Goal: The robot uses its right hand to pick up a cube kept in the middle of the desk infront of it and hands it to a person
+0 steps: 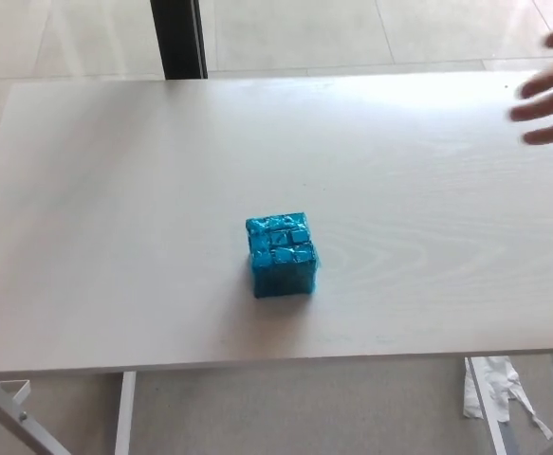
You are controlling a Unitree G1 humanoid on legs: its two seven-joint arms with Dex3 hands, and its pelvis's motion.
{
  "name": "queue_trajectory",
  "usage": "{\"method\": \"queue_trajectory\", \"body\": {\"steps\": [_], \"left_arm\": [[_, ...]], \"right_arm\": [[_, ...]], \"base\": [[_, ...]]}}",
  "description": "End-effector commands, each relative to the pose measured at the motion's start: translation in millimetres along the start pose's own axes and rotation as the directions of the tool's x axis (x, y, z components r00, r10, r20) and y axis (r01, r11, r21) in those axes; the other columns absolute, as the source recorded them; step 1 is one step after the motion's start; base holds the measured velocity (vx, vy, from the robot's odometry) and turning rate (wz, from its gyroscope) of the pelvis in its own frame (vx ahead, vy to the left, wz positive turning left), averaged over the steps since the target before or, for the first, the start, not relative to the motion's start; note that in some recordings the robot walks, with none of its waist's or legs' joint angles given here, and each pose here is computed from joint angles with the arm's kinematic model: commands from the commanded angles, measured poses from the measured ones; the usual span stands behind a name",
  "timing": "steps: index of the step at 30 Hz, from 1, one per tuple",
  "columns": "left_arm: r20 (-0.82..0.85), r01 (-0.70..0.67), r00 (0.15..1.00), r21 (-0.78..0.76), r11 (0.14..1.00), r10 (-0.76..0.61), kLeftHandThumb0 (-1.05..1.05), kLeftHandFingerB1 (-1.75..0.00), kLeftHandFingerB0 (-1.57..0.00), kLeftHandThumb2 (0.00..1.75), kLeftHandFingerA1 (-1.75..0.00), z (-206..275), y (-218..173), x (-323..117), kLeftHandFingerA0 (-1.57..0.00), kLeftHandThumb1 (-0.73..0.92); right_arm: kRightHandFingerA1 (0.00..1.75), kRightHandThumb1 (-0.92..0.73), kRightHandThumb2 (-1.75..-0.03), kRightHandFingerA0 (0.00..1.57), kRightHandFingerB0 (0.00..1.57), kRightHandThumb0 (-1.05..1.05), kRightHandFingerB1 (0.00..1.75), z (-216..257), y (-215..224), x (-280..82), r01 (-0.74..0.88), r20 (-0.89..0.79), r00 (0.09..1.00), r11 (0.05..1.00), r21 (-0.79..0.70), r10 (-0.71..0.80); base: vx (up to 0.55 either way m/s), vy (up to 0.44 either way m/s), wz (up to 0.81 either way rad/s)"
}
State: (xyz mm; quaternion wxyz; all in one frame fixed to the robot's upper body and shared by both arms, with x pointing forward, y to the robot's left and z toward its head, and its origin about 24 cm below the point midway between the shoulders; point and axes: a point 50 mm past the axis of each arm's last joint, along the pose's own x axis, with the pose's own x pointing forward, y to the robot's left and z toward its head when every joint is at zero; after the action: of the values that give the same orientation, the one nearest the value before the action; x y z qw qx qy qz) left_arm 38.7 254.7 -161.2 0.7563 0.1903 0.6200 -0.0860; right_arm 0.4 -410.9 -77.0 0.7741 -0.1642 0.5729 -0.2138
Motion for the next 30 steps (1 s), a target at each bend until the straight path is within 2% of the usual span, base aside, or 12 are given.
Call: {"method": "queue_trajectory", "body": {"steps": [1, 2, 30], "left_arm": [[-0.175, -0.266, 0.953, -0.096, 0.959, 0.247, -0.38, -0.36, -0.43, 0.62, -0.38, -58.0, 133.0, -53.9, -0.46, 0.76], [-0.156, -0.504, 0.863, -0.317, 0.804, 0.480, -0.38, -0.36, -0.43, 0.62, -0.38, -70.0, 199.0, -101.8, -0.46, 0.76], [-0.165, -0.495, 0.869, -0.329, 0.804, 0.467, -0.38, -0.36, -0.43, 0.62, -0.38, -77.2, 198.9, -105.5, -0.46, 0.76]], "right_arm": [[0.50, -0.44, -0.79, 0.24, 0.20, -0.65, 0.42, 8.1, -28.8, -6.4, -0.007, 0.085, 0.996, 0.996, 0.090, -0.001], [0.50, -0.44, -0.79, 0.24, 0.20, -0.65, 0.42, 8.0, -28.9, -6.4, -0.008, 0.086, 0.996, 0.996, 0.091, 0.000], [0.50, -0.44, -0.79, 0.24, 0.20, -0.65, 0.42, -0.1, -28.6, -8.2, -0.016, 0.070, 0.998, 0.996, 0.088, 0.010]], "base": [[-0.04, -0.027, -0.12], [0.00, 0.000, 0.00], [0.00, 0.000, 0.00]]}}
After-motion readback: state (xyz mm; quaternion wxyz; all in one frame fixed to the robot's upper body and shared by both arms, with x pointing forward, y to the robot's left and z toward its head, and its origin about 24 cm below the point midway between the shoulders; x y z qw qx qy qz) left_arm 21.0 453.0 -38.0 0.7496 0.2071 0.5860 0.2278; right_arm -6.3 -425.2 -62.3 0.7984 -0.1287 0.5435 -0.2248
